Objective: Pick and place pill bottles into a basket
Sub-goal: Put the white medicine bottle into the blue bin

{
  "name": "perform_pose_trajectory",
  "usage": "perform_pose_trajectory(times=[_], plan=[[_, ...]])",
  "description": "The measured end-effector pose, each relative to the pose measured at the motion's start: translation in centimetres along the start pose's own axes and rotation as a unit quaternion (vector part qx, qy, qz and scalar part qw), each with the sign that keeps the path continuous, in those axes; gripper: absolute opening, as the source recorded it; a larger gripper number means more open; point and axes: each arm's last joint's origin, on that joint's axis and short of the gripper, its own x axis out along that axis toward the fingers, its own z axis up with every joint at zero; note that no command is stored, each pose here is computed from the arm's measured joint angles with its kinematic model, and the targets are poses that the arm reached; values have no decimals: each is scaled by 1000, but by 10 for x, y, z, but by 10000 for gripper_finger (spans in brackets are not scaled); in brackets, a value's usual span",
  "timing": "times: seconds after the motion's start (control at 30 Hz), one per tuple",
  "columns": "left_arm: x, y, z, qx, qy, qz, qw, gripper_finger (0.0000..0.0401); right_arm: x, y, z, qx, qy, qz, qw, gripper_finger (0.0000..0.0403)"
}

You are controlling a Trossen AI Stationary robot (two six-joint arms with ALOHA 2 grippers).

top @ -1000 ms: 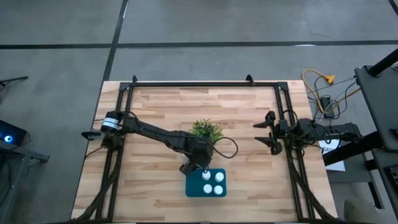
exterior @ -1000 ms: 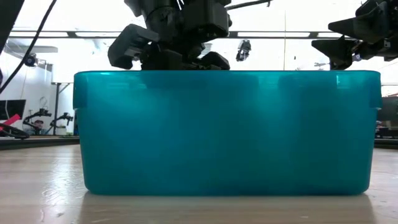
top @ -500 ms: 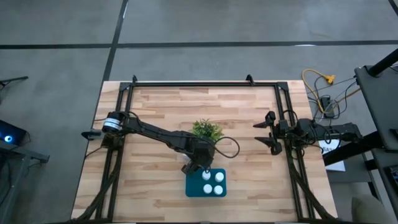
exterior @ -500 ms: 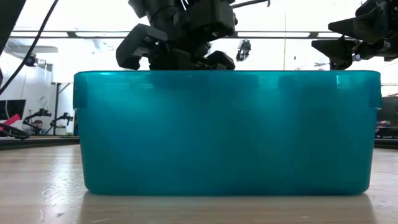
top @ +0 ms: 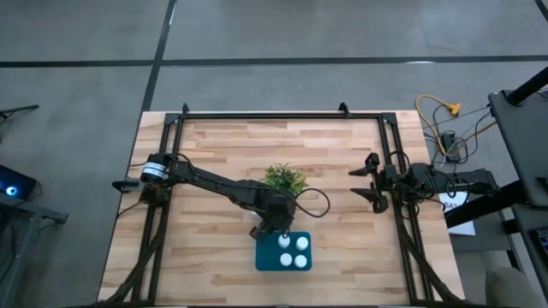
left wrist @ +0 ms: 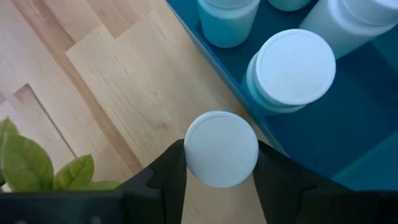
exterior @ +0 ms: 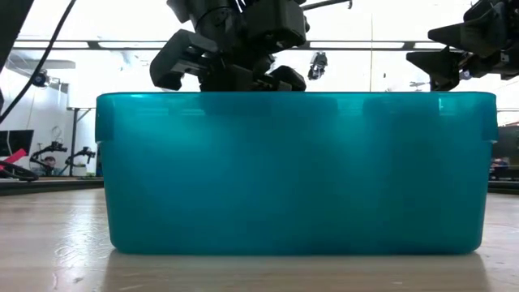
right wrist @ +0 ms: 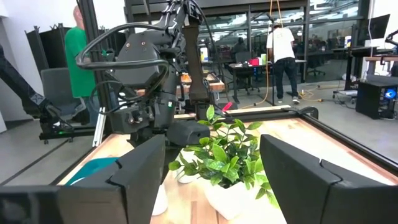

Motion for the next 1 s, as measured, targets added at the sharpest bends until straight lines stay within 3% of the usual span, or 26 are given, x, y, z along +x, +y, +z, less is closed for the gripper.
perform_pose_trajectory(times=[0.57, 1.0], plan=[[-54, 23, 22, -28, 25, 23, 999, 138, 0, 0, 0, 0, 0, 0, 1000, 252], [-128, 13, 30, -145, -106, 28, 983, 138, 0, 0, 0, 0, 0, 0, 1000, 247]])
